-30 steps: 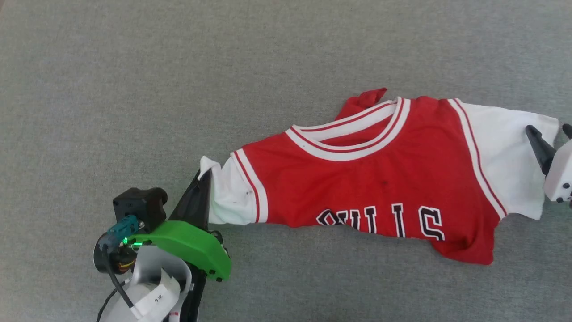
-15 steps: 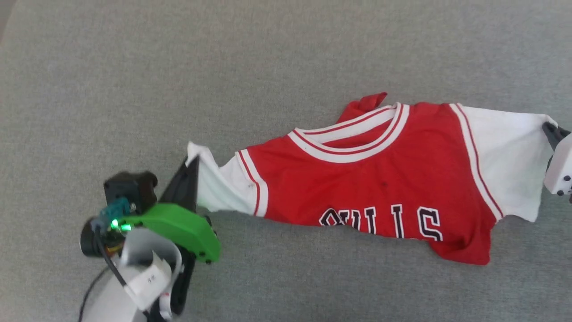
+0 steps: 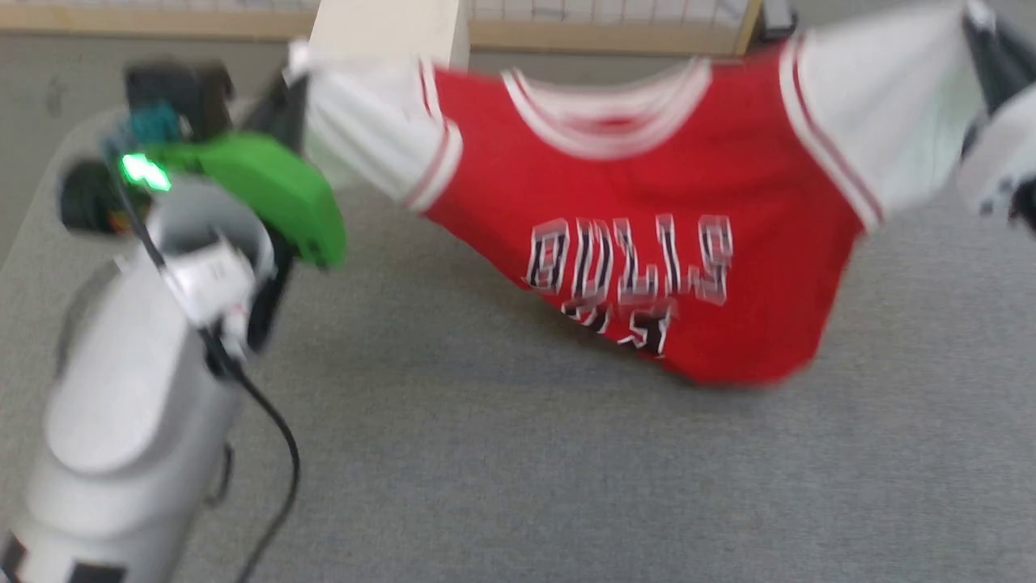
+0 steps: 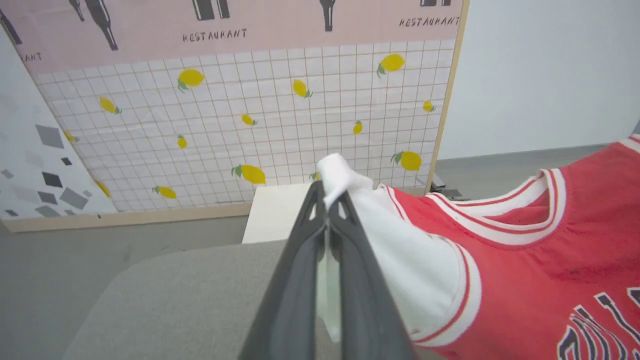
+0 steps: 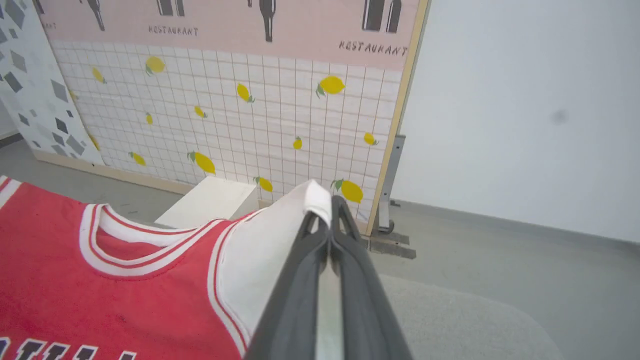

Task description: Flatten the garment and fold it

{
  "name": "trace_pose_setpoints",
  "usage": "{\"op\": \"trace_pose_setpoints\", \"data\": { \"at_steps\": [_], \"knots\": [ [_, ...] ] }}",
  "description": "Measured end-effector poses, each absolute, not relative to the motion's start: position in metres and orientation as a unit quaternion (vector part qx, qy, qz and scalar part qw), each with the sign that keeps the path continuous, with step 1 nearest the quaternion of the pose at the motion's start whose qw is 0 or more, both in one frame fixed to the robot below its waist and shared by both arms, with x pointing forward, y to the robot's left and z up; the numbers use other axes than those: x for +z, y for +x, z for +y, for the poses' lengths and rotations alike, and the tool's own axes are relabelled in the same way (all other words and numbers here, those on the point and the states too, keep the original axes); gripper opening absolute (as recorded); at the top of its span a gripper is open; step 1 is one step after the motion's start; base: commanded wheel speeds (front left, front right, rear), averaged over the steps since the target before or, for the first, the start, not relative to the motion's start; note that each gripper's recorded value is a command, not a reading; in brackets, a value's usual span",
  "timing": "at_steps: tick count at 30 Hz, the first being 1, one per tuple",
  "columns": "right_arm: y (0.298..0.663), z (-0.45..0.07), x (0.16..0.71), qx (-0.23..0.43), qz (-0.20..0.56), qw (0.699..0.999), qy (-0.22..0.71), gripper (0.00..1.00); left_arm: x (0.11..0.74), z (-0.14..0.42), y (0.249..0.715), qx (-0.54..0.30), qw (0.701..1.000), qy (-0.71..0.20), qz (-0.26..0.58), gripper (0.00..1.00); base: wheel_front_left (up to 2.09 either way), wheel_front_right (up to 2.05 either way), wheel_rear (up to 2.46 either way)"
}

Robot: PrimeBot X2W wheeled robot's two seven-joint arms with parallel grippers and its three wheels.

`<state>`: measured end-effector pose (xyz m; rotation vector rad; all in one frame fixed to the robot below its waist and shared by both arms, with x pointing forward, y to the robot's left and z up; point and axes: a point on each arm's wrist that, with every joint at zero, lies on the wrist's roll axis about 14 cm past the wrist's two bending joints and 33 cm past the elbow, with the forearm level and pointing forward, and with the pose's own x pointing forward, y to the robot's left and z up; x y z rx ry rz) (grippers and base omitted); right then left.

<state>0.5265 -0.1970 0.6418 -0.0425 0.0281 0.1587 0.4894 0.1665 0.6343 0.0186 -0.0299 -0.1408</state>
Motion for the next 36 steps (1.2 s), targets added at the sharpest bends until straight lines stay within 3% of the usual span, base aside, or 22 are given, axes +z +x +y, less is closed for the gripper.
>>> {"op": "trace_pose_setpoints", "data": {
  "at_steps": [7,17,25,32,36],
  "knots": [
    [0.514,-0.187,0.767,0.082,-0.122,0.986,-0.075,0.00,0.727,0.145,0.504,-0.101,0.989,0.046,-0.094,0.00,0.00,0.00,0.00],
    [0.486,-0.193,0.853,0.058,-0.183,0.973,-0.130,0.00,0.835,0.121,0.489,-0.125,0.978,0.039,-0.163,0.00,0.00,0.00,0.00],
    [0.491,-0.199,0.846,0.051,-0.139,0.978,-0.150,0.00,0.847,0.115,0.501,-0.124,0.984,0.036,-0.123,0.00,0.00,0.00,0.00],
    [0.514,-0.209,0.822,0.046,-0.086,0.983,-0.154,0.00,0.820,0.109,0.533,-0.127,0.988,0.030,-0.086,0.00,0.00,0.00,0.00],
    [0.535,-0.220,0.818,0.035,-0.086,0.983,-0.159,0.00,0.821,0.098,0.558,-0.120,0.987,0.032,-0.105,0.00,0.00,0.00,0.00]
  ]
}}
